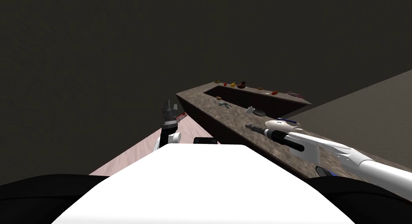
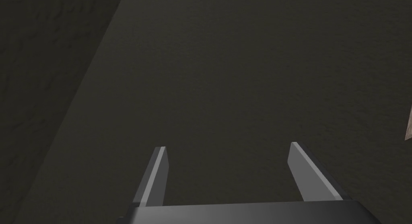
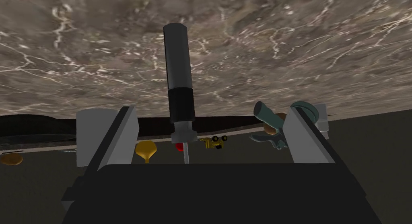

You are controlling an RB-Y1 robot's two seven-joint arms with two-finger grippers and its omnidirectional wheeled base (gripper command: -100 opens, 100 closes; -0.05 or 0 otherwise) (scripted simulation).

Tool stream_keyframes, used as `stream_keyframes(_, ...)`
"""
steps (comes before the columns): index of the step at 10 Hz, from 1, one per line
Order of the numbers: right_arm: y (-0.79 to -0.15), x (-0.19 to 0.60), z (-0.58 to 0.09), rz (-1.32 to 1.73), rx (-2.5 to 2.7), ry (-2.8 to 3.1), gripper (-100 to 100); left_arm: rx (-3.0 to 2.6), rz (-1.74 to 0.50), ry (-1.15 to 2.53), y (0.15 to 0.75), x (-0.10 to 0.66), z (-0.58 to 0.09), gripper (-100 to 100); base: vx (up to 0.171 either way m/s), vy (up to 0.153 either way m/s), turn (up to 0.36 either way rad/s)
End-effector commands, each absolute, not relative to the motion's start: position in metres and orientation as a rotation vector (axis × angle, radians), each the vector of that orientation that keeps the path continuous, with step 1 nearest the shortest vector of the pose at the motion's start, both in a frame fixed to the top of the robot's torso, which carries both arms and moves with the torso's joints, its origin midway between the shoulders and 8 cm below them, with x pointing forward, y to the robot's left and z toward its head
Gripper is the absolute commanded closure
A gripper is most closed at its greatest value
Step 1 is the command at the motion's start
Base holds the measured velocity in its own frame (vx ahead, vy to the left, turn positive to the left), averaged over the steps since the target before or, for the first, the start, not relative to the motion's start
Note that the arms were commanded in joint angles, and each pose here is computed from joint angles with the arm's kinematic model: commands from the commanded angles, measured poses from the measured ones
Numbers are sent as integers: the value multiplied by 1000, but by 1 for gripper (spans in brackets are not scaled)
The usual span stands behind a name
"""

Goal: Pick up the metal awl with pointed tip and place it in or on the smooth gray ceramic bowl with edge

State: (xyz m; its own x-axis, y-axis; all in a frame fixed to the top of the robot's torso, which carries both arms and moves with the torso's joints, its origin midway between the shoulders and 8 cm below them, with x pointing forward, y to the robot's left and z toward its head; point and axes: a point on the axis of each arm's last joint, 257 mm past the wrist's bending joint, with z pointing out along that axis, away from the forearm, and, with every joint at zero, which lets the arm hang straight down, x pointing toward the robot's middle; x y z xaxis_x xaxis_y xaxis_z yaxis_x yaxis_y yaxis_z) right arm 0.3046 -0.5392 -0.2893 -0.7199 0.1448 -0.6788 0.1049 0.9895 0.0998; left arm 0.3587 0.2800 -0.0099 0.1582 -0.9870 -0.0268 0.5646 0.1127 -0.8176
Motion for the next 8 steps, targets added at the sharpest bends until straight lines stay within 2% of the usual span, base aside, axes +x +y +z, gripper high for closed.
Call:
stream_keyframes(1, -553, 306, -284, 17, 139, 2399, -100, -770, -1282, 692, 280, 359, -10, 0, -17, -7, 61)
stream_keyframes(5, -564, 307, -279, -31, 108, 2415, -100, -770, -1282, 692, 280, 359, -10, 0, -8, -2, 43)
stream_keyframes(6, -564, 307, -279, -33, 107, 2415, 0, -770, -1282, 692, 280, 359, -10, 0, 0, 0, 0)
stream_keyframes(7, -569, 301, -286, -39, 122, 2414, -100, -770, -1282, 692, 280, 359, -10, 0, 24, 2, 93)
stream_keyframes(8, -572, 296, -291, -44, 133, 2413, -100, -770, -1282, 692, 280, 359, -10, 0, 56, 9, 123)
